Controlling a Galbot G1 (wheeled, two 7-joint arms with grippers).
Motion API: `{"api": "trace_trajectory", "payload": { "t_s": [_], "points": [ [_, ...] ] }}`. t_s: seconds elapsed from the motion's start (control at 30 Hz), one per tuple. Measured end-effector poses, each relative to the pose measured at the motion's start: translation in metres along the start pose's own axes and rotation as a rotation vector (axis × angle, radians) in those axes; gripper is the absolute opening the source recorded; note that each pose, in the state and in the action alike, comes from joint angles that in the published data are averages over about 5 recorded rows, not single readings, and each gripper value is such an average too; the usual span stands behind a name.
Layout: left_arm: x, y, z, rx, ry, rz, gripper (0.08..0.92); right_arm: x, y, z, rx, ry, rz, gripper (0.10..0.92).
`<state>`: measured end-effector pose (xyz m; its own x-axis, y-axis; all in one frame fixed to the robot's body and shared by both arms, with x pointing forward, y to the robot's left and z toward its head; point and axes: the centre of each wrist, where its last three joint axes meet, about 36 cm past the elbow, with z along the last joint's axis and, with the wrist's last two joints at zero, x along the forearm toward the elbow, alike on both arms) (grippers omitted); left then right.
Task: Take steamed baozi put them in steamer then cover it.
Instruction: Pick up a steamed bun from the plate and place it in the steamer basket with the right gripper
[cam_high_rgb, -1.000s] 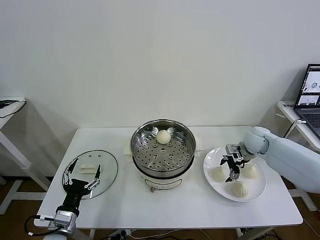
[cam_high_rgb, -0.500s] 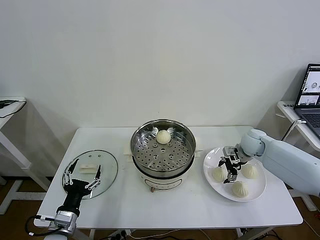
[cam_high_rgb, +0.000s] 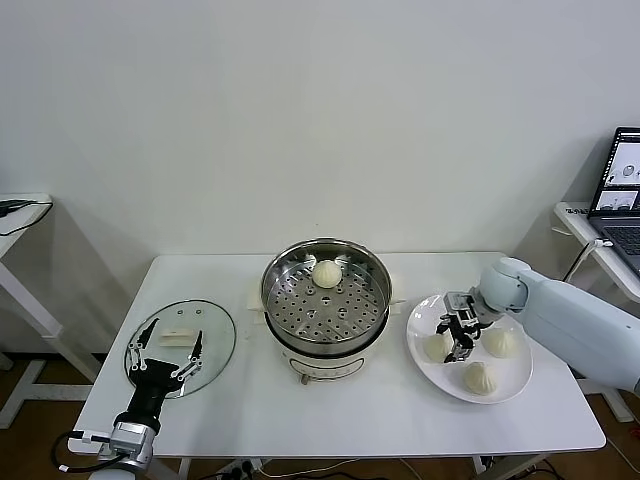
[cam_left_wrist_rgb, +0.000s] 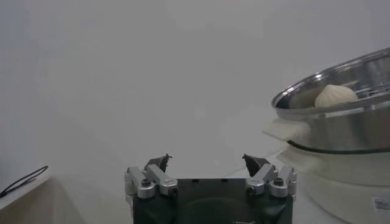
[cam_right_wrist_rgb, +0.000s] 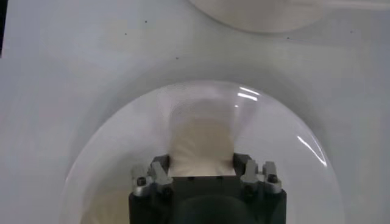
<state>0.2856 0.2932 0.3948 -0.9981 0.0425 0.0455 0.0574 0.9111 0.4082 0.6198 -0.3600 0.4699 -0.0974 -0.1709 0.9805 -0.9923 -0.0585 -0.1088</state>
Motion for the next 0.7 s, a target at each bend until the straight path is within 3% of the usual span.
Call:
{"api": "trace_trajectory", "payload": {
  "t_s": [0.4,0.7],
  "points": [
    [0.002,0.0,-0.006,-0.006,-0.009,0.005,0.823,0.085,-0.001,0.0,-0.031,-0.039,0.029,0.674],
    [0.004,0.002,-0.01,-0.015,-0.018,0.008,0.823,0.171,0.0,-0.047,0.0,-0.073,0.064,0.674]
  ]
}}
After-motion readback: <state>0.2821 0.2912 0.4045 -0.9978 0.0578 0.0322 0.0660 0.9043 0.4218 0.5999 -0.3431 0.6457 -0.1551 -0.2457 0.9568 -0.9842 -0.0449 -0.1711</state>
